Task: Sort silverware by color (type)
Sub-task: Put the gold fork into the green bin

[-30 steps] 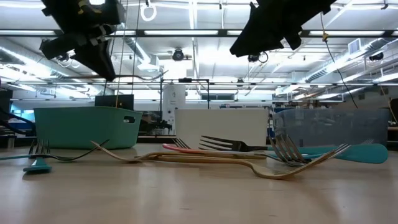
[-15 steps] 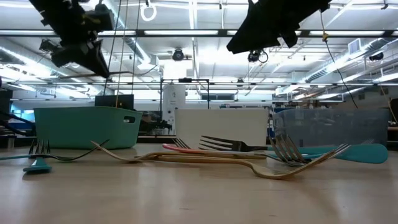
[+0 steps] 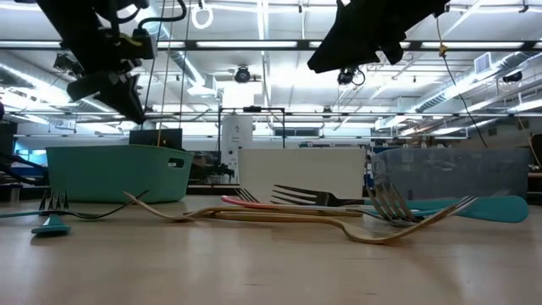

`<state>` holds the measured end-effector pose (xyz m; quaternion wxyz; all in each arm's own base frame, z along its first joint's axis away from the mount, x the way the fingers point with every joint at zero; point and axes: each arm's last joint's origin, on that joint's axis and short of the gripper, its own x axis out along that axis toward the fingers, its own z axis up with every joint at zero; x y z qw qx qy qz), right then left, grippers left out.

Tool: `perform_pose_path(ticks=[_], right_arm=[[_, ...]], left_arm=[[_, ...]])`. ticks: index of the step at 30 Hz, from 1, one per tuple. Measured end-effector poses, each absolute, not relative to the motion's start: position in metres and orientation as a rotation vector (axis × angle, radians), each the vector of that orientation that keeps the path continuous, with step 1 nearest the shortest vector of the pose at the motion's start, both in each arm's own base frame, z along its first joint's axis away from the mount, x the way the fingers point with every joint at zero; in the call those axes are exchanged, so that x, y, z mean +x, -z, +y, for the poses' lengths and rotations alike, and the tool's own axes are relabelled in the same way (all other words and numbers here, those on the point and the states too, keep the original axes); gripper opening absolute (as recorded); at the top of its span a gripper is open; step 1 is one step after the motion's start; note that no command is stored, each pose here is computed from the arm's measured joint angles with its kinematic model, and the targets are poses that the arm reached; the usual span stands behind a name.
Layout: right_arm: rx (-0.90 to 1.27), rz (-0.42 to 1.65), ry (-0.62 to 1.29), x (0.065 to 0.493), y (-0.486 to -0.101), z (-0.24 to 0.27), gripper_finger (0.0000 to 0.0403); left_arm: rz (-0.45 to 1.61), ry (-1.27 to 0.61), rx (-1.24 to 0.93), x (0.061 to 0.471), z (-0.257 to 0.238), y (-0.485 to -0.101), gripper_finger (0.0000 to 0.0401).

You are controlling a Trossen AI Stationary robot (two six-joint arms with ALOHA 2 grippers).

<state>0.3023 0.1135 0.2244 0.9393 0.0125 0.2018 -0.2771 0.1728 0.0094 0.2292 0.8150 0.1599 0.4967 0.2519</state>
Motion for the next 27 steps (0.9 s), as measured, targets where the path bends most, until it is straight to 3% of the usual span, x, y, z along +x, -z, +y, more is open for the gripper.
perform_pose_path(ticks=[19, 27], right_arm=[[0.017, 0.407, 0.559, 0.303, -0.225, 0.113, 0.0089], [0.011, 0.409, 0.554, 0.304, -0.226, 0.112, 0.0089]], left_arm=[[1.093, -0.417, 0.097, 0.173, 0.043, -0.228, 0.0039], [1.155, -0.392, 0.101, 0.175, 0.044, -0.239, 0.0039]])
